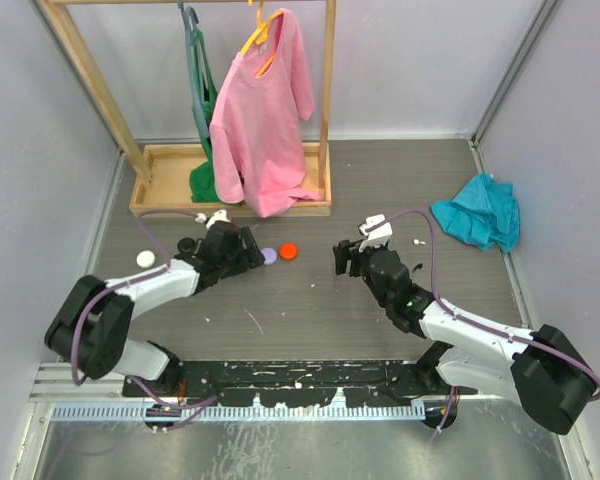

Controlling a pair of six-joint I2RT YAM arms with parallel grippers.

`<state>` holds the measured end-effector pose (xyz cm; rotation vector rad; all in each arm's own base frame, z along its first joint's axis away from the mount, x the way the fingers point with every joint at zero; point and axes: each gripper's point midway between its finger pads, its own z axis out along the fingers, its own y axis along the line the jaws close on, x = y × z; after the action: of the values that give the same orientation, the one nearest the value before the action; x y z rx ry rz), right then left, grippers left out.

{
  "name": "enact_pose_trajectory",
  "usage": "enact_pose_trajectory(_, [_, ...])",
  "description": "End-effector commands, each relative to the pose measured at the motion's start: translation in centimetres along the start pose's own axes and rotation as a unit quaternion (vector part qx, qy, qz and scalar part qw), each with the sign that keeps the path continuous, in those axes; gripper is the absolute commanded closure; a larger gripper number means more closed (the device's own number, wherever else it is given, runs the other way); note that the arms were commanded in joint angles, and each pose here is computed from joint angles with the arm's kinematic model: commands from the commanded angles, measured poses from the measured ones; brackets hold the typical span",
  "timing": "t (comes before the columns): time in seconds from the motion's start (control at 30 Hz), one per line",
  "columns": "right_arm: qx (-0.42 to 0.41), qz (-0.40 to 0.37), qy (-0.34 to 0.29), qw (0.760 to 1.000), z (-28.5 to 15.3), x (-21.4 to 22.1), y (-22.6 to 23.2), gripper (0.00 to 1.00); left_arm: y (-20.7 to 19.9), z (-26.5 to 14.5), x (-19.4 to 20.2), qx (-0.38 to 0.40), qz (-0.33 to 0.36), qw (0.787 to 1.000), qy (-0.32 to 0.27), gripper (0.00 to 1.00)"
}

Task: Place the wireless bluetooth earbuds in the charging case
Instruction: Place the charging case at the center of the board, then pick up the charging case at the center of the board.

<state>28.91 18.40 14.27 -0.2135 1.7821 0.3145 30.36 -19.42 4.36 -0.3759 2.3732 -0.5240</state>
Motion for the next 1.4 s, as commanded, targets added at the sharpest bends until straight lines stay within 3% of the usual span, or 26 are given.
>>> enact_pose_trajectory(0.0, [0.004, 0.021, -0.040, 0.999, 0.0, -2.7, 0.1, 0.26, 3.6, -3.0, -2.6, -0.071, 0.033, 0.996, -0.034, 0.24])
enact_pose_trajectory(0.23, [0.004, 0.022, -0.041, 0.999, 0.0, -2.7, 0.1, 0.25, 8.8, -6.0, -6.5, -0.158, 0.036, 0.985, -0.051, 0.19])
enact_pose_trajectory(0.43, [0.003, 0.022, -0.038, 0.999, 0.1, -2.4, 0.2, 0.25, 12.8, -7.2, -9.4, -0.210, -0.003, 0.975, -0.071, 0.15])
enact_pose_trajectory(0.8, [0.004, 0.019, -0.037, 0.999, 0.2, -2.4, 0.1, 0.23, 15.8, -3.8, -13.2, -0.247, -0.017, 0.967, -0.064, 0.15])
enact_pose_trajectory(1.03, [0.004, 0.017, -0.033, 0.999, 0.3, -2.2, 0.2, 0.23, 16.9, -1.4, -14.0, -0.244, -0.017, 0.969, -0.035, 0.22])
enact_pose_trajectory(1.37, [0.005, 0.013, -0.028, 1.000, 0.5, -1.9, 0.2, 0.23, 16.9, 1.0, -12.9, -0.230, 0.001, 0.973, 0.037, 0.38])
